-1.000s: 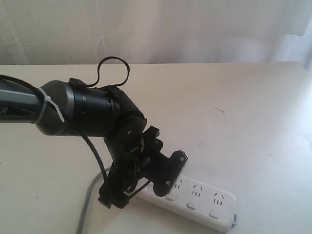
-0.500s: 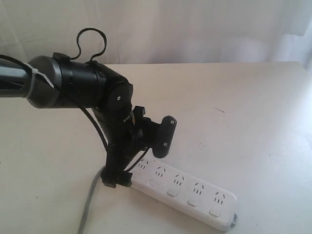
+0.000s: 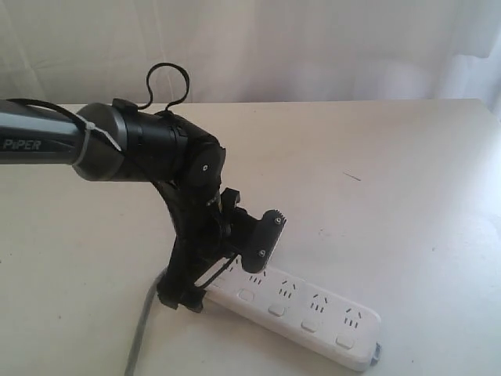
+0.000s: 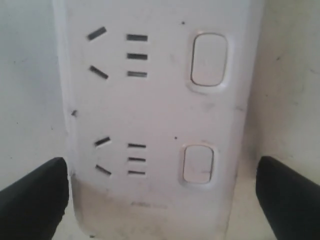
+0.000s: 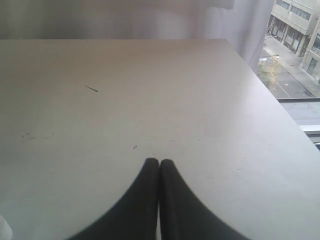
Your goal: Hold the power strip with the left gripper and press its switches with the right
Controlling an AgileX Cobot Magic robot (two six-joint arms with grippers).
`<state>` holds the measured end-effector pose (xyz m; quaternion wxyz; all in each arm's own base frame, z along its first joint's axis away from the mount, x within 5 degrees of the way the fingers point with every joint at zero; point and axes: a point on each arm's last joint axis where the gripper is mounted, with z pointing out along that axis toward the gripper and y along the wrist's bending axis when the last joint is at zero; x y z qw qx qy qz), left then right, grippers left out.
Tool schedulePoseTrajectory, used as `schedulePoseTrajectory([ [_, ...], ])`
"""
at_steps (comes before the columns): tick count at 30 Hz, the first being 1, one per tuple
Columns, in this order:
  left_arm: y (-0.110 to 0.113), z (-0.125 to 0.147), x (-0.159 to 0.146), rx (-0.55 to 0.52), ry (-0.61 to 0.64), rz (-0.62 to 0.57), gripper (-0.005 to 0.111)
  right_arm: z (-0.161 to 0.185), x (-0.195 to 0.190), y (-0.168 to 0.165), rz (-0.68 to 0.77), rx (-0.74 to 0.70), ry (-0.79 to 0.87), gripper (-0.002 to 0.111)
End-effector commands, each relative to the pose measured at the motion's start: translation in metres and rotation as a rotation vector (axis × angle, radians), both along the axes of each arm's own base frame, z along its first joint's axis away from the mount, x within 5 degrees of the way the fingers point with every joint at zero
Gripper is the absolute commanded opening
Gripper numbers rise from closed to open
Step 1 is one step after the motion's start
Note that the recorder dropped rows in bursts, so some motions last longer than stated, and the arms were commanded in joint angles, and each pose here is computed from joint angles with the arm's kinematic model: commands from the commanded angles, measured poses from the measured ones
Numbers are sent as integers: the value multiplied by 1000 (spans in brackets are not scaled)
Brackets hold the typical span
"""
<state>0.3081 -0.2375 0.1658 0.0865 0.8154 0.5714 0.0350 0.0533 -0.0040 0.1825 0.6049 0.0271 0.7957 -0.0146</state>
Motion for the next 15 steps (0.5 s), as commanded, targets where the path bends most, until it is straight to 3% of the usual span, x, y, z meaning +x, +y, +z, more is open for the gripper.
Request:
schedulePoseTrajectory([
  [1, -1, -1, 2, 8, 21, 2, 105, -1, 0, 0, -7, -7, -9, 0],
  [10, 6, -12, -12, 119, 191, -17, 105, -1, 0, 0, -7, -7, -9, 0],
  [15, 7, -11, -13, 123, 206, 74, 105, -1, 0, 0, -7, -7, -9, 0],
])
